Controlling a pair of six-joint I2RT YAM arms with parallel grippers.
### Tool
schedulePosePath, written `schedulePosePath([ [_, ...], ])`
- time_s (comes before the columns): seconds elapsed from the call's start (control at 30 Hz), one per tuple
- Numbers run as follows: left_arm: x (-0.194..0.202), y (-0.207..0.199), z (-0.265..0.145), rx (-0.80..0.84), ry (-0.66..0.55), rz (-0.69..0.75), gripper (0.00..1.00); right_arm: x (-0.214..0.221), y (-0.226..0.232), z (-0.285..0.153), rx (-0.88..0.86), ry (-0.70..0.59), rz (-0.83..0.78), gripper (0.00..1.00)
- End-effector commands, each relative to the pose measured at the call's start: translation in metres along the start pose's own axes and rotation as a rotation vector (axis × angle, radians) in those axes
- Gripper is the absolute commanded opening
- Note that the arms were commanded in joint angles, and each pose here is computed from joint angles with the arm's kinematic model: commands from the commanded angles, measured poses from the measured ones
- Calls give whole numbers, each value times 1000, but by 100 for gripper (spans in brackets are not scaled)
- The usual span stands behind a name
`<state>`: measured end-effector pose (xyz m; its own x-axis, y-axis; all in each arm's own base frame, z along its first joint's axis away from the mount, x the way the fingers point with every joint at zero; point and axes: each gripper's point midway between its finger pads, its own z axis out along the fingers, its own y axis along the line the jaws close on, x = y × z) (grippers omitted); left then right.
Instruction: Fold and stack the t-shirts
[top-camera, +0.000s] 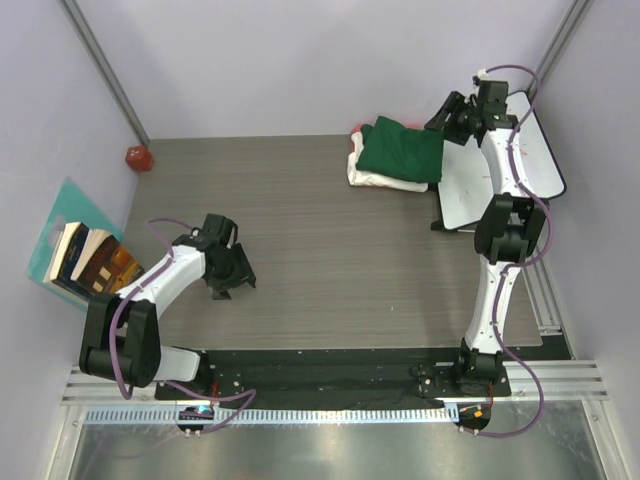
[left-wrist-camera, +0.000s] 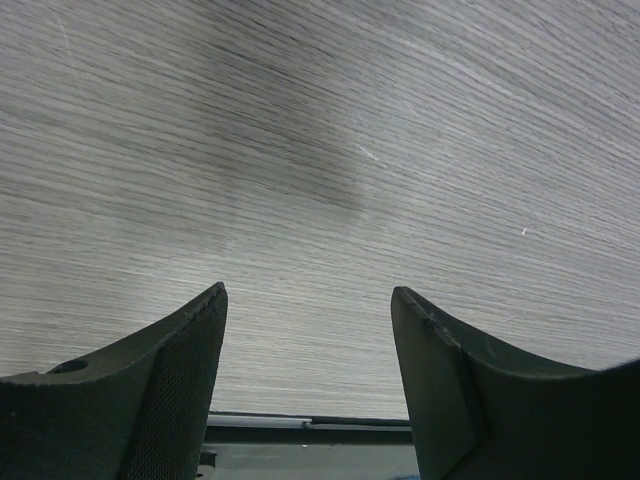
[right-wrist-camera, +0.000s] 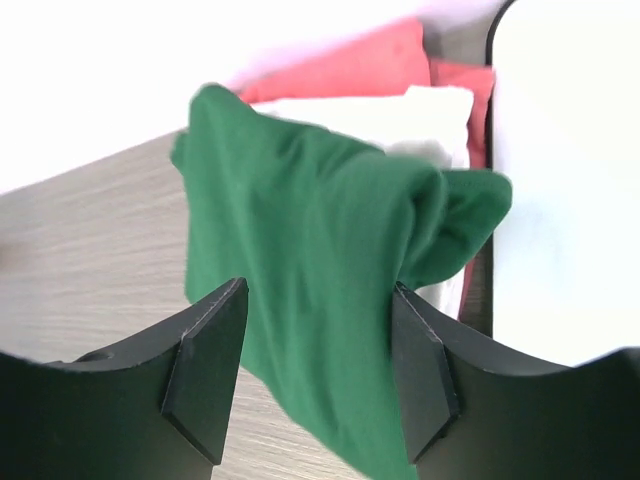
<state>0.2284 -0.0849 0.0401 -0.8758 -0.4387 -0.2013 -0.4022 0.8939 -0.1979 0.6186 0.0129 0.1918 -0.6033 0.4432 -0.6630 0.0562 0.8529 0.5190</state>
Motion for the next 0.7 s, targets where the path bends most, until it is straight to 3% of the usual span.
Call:
schedulePosePath([
  [0.0, -1, -6, -1, 32, -9, 27, 67, -53, 32, -48, 12, -166, -81, 62],
  [0.27, -2, -7, -1, 33, -6, 29, 67, -75, 49, -79, 18, -250, -117, 62],
  [0.67, -1, -8, 0, 36, -1, 30, 66, -33, 83, -8, -163, -133, -74, 62],
])
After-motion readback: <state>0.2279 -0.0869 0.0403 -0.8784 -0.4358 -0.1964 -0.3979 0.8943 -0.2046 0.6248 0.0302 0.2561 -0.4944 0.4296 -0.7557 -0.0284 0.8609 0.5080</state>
